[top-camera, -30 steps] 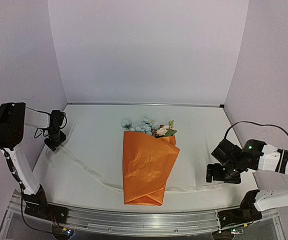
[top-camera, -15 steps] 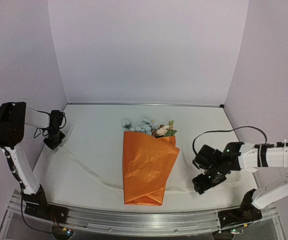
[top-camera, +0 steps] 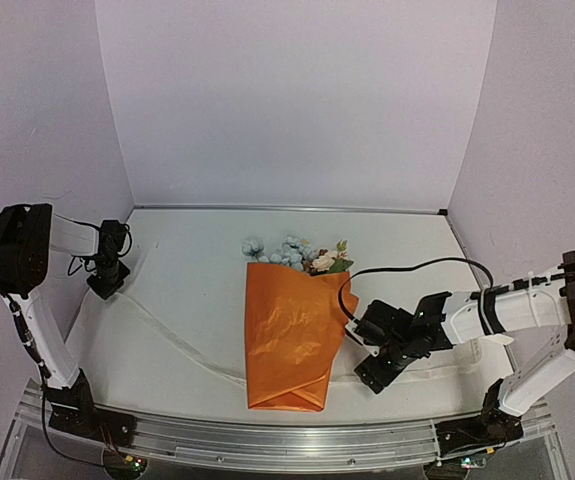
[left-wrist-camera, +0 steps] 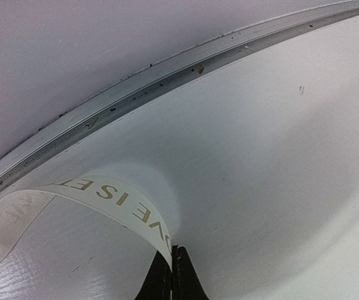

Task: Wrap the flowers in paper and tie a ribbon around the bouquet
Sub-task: Adjust the ribbon at the center of the board.

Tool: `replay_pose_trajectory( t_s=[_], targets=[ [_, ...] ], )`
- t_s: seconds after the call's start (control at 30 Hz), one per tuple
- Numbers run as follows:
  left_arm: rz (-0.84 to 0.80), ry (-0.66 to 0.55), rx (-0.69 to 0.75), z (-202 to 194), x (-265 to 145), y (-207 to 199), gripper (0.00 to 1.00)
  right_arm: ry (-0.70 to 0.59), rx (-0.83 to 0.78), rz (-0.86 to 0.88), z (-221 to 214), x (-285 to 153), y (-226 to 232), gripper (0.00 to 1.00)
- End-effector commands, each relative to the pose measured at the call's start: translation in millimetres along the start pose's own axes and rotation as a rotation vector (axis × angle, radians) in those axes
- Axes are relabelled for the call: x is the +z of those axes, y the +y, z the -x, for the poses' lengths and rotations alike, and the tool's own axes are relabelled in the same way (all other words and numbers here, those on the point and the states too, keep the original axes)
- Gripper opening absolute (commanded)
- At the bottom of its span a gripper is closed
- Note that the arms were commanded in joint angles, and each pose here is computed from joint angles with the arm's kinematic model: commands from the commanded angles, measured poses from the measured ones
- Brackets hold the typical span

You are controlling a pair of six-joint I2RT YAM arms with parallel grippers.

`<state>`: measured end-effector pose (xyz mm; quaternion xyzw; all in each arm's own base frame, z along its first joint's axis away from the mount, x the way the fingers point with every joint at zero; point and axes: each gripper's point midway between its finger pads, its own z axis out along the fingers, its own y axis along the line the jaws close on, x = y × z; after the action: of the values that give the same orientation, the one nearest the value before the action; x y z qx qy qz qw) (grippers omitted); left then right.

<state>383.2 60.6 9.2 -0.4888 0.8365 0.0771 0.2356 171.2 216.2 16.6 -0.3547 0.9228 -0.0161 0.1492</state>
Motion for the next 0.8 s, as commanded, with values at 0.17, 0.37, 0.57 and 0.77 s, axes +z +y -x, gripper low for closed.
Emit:
replay_pose_trajectory(
  t_s=[0.17,0.37,0.57,0.77],
  targets=[
    [-0.087,0.019,-0.005,4.9,-3.6,-25.2,0.00,-0.005,0.077,-0.040,-13.2,8.2,-4.2,0.77],
    [-0.092,0.022,-0.005,5.5,-3.7,-27.7,0.00,-0.023,0.146,-0.103,-31.8,16.5,-19.5,0.76],
    [-0.098,0.015,-0.007,8.3,-6.7,-28.9,0.00,-0.016,0.212,-0.141,-43.0,22.8,-27.2,0.61],
    [-0.103,0.019,-0.005,8.9,-7.7,-31.6,0.00,-0.017,0.315,-0.150,-52.5,30.9,-34.5,0.31]
  ],
)
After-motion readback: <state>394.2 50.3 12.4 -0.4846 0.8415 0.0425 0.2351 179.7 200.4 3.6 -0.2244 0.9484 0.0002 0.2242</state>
